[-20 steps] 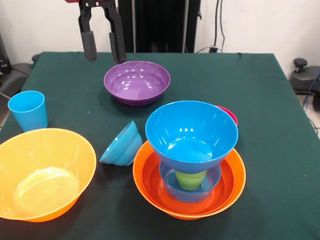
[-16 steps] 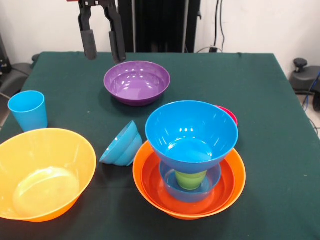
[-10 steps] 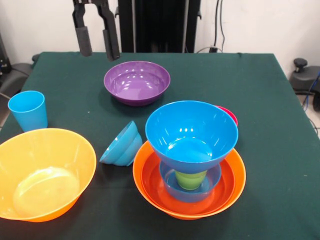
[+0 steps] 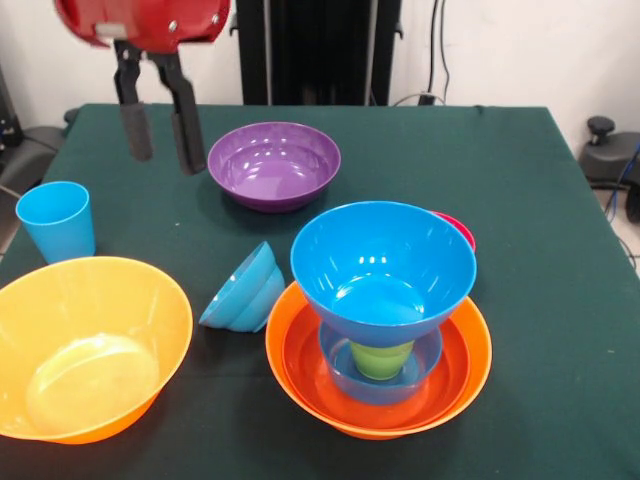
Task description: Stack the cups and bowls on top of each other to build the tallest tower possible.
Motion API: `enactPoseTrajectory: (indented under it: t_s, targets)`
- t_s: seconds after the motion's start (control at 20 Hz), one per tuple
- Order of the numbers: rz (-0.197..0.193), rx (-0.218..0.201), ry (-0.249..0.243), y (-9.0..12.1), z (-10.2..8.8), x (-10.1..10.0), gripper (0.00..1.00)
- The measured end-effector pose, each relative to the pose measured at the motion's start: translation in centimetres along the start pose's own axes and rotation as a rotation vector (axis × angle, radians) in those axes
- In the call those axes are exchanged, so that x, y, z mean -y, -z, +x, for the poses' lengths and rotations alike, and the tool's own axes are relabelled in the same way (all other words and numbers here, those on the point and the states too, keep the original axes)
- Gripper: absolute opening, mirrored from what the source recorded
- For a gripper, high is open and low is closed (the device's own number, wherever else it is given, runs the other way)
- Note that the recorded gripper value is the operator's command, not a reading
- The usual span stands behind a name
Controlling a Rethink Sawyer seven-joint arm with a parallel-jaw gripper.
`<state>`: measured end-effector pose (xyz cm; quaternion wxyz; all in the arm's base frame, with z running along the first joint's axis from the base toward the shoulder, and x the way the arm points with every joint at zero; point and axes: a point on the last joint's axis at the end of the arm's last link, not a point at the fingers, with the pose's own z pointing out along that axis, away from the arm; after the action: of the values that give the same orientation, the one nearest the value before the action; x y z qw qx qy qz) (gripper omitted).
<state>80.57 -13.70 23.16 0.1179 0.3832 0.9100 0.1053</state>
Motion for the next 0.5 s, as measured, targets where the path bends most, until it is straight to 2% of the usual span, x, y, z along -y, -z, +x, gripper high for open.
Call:
enactPoseTrajectory:
  t_s: [0.5]
  targets:
    - [-0.007,0.005,-0.020,-4.1,-1.8,0.4,1.00]
